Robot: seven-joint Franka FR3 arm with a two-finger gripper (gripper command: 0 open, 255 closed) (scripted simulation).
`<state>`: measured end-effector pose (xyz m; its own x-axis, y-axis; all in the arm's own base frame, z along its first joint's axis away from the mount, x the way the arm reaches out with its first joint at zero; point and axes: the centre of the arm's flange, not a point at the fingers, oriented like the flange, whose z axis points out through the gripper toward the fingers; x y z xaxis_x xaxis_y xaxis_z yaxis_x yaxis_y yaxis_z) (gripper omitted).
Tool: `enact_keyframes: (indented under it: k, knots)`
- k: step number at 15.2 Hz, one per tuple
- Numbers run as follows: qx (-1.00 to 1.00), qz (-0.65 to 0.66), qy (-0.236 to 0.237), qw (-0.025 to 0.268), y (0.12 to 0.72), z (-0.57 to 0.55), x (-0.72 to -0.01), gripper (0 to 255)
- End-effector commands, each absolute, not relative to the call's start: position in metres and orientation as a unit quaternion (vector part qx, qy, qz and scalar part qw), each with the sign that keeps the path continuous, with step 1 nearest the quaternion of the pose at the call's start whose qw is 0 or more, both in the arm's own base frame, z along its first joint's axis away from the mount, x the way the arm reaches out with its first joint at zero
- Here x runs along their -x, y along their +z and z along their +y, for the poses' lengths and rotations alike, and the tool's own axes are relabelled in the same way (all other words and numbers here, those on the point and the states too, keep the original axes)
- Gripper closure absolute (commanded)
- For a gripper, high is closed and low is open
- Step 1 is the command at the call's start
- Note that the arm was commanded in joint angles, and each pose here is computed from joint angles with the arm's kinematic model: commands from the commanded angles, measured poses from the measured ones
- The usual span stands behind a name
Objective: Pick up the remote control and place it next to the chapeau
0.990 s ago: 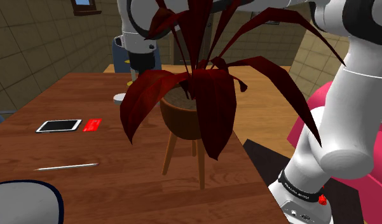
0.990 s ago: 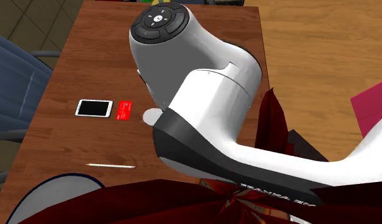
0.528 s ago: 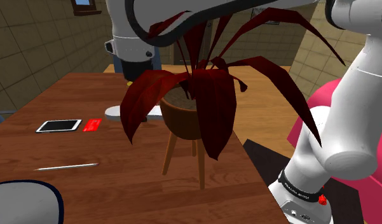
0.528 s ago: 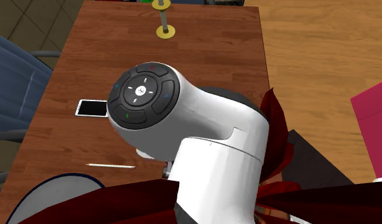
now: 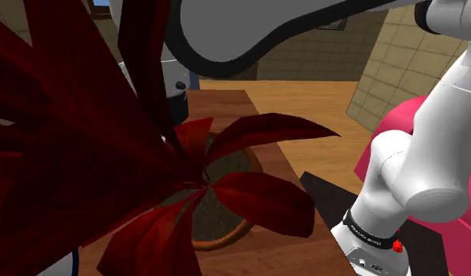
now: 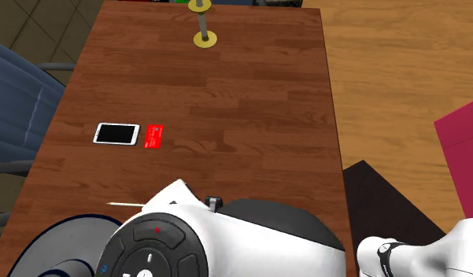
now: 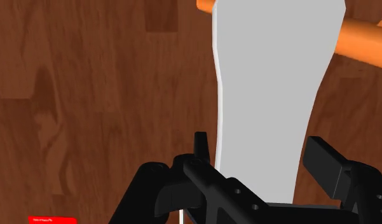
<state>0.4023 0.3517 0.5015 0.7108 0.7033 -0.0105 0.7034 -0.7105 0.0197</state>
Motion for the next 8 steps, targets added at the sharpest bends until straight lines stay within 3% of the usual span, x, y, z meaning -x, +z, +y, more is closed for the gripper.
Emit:
enact_keyframes:
  k: [1, 8]
  knots:
    - [-0.925, 0.380, -0.001, 0.011, 0.501, 0.372, -0.379, 255]
    - [-0.925, 0.380, -0.001, 0.011, 0.501, 0.435, -0.311, 255]
